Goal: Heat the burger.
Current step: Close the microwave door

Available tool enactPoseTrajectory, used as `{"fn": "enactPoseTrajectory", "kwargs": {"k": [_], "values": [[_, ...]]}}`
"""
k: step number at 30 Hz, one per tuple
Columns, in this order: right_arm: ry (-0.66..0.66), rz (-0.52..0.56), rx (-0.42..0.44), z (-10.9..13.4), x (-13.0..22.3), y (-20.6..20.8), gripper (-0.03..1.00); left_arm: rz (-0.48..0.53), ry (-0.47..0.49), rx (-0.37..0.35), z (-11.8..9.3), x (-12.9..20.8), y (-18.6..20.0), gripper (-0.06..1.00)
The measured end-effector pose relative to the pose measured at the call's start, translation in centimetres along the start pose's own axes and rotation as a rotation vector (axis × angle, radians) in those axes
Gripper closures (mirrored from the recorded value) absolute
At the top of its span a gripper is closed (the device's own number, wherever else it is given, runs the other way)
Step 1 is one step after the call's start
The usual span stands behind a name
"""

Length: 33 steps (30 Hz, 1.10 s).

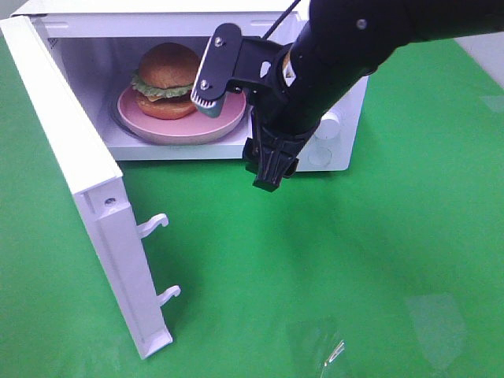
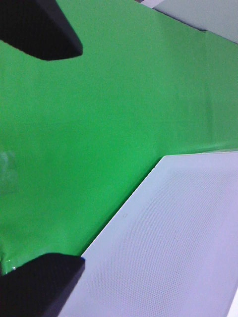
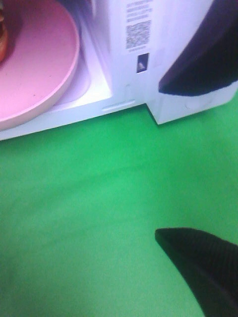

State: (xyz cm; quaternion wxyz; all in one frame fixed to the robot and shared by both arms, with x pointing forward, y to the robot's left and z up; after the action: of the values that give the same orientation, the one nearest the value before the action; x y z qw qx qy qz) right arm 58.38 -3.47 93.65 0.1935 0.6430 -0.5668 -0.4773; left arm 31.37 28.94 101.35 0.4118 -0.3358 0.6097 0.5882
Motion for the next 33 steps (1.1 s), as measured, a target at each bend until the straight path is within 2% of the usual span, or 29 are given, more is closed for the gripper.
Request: {"fn": "enactPoseTrajectory", "kwargs": {"k": [1,2,3,13,16,17,19,21,23,24,25,28,33], "values": [[-0.092,-0.006,0.005,0.1,0.4,1.2,0.22,0.0,0.0,0.0,0.0,0.0,0.0,-0.03],[-0.092,-0.006,0.005,0.1,0.4,1.2,0.22,0.0,0.0,0.0,0.0,0.0,0.0,-0.03],[-0.173,-0.002,0.009,0.2,1.0,2.5,0.2,0.0,0.0,0.0,0.0,0.0,0.0,-0.03],[-0.416,0.09,0.021,0.6,5.9,6.8,0.19,0.0,0.0,0.0,0.0,0.0,0.0,-0.03],[-0.56,0.139,0.037,-0.3,8.6,8.5,0.19,0.0,0.0,0.0,0.0,0.0,0.0,-0.03],[-0.56,0.139,0.037,-0.3,8.6,8.5,0.19,0.0,0.0,0.0,0.0,0.0,0.0,-0.03],[-0.749,0.167,0.095,-2.2,11.1,10.4,0.2,0.0,0.0,0.0,0.0,0.0,0.0,-0.03],[-0.749,0.167,0.095,-2.2,11.1,10.4,0.2,0.0,0.0,0.0,0.0,0.0,0.0,-0.03],[-0.897,0.215,0.149,-3.6,14.0,12.0,0.2,0.0,0.0,0.0,0.0,0.0,0.0,-0.03],[-0.897,0.215,0.149,-3.6,14.0,12.0,0.2,0.0,0.0,0.0,0.0,0.0,0.0,-0.03],[-0.955,0.257,0.17,-3.9,15.7,13.0,0.2,0.0,0.0,0.0,0.0,0.0,0.0,-0.03],[-0.974,0.276,0.177,-3.9,16.4,13.5,0.2,0.0,0.0,0.0,0.0,0.0,0.0,-0.03],[-1.011,0.359,0.172,-2.7,18.0,15.8,0.2,0.0,0.0,0.0,0.0,0.0,0.0,-0.03]]}}
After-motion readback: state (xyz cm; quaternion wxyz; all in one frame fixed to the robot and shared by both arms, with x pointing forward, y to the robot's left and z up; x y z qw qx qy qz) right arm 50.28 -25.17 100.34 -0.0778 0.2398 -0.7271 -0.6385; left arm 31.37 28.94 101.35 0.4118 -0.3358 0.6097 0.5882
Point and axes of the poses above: a point on each arm's last joint axis where the gripper is mounted, y pointing back along that axis away from the gripper, z along the wrist's bending axis when the last joint is at zero, x = y × z, the point moved 9 cm from there along -y, pointing out along that axis toward the gripper
